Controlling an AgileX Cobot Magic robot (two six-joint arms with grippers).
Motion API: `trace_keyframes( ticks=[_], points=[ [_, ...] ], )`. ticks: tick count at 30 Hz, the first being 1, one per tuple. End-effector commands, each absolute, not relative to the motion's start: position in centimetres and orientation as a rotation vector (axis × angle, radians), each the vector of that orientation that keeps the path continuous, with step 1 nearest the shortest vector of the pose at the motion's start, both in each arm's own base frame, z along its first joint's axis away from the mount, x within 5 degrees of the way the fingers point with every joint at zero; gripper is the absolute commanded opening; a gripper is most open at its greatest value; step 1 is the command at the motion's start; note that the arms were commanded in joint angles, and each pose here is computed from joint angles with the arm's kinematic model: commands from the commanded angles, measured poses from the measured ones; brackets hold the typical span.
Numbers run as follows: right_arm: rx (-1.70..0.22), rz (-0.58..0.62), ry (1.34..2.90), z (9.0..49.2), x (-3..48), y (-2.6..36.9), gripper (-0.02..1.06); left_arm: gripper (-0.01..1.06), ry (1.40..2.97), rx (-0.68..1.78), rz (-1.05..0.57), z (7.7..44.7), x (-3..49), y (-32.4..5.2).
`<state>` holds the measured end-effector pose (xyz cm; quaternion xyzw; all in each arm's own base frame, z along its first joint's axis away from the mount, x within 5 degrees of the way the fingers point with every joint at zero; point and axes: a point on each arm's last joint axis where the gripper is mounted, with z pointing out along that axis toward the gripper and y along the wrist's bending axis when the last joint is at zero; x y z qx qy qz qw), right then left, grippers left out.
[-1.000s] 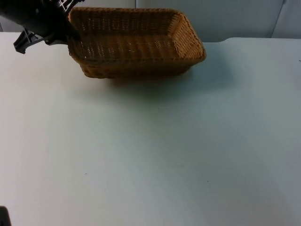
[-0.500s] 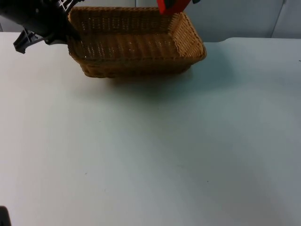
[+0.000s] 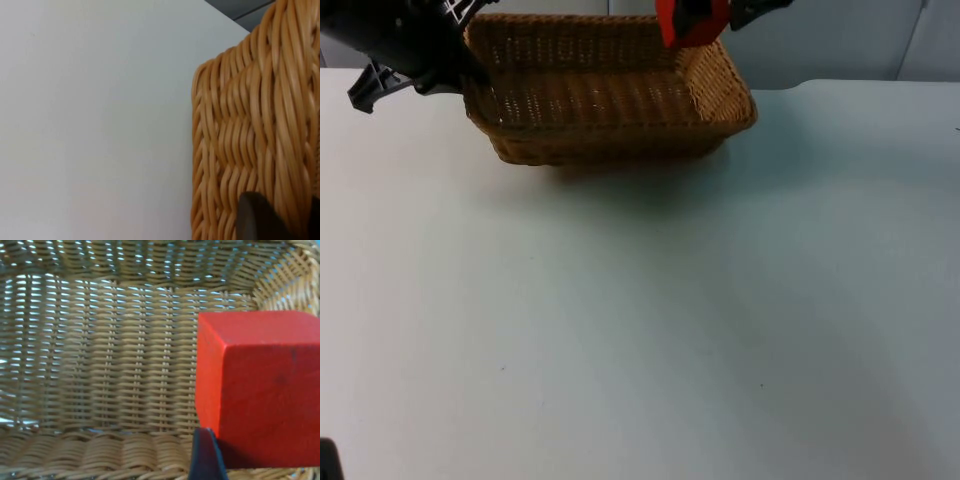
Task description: Pick up the basket with the left hand and place the cube into the basket with the right hand.
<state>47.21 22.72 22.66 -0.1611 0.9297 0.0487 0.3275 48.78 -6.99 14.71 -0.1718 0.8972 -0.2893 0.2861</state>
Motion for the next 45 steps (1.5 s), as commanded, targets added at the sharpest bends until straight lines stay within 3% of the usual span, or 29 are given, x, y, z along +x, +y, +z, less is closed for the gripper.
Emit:
trace_keyframes(
  ticks=[1, 13, 15, 18, 19, 21, 22, 25, 29, 41, 45],
  points=[
    [-0.397, 0.171, 2.413, 22.2, 47.7, 23.0, 0.07, 0.0, 2.359, -0.492, -0.798, 15.7, 49.0, -7.0],
    [-0.374, 0.222, 2.374, 21.7, 48.2, 23.4, 0.1, 0.0, 2.357, -0.493, -0.795, 15.7, 49.0, -7.0],
    [-0.351, 0.229, 2.384, 21.7, 48.1, 23.4, 0.18, 0.0, 2.357, -0.493, -0.795, 15.7, 49.0, -7.0],
    [-0.351, 0.228, 2.386, 21.7, 48.1, 23.4, 0.4, 0.0, 2.357, -0.493, -0.795, 15.7, 49.0, -7.0],
    [-0.351, 0.228, 2.386, 21.7, 48.1, 23.4, 0.4, 0.0, 2.357, -0.493, -0.795, 15.7, 49.0, -7.0],
    [-0.353, 0.228, 2.386, 21.7, 48.1, 23.4, 0.6, 0.0, 2.357, -0.493, -0.795, 15.7, 49.0, -7.0],
    [-0.353, 0.228, 2.386, 21.7, 48.1, 23.4, 0.6, 0.0, 2.357, -0.493, -0.795, 15.7, 49.0, -7.0],
    [-0.356, 0.226, 2.385, 21.7, 48.1, 23.4, 0.8, 0.0, 2.357, -0.493, -0.795, 15.7, 49.0, -7.0],
    [-0.356, 0.229, 2.378, 21.7, 48.2, 23.4, 0.89, 0.0, 2.357, -0.493, -0.795, 15.7, 49.0, -7.0],
    [-0.359, 0.227, 2.369, 22.2, 48.1, 23.4, 0.9, 0.0, 2.357, -0.493, -0.795, 15.7, 49.0, -7.0],
    [-0.395, 0.152, 2.317, 24.5, 47.8, 22.7, 0.9, 0.0, 2.357, -0.493, -0.795, 15.7, 49.0, -7.0]
  ],
)
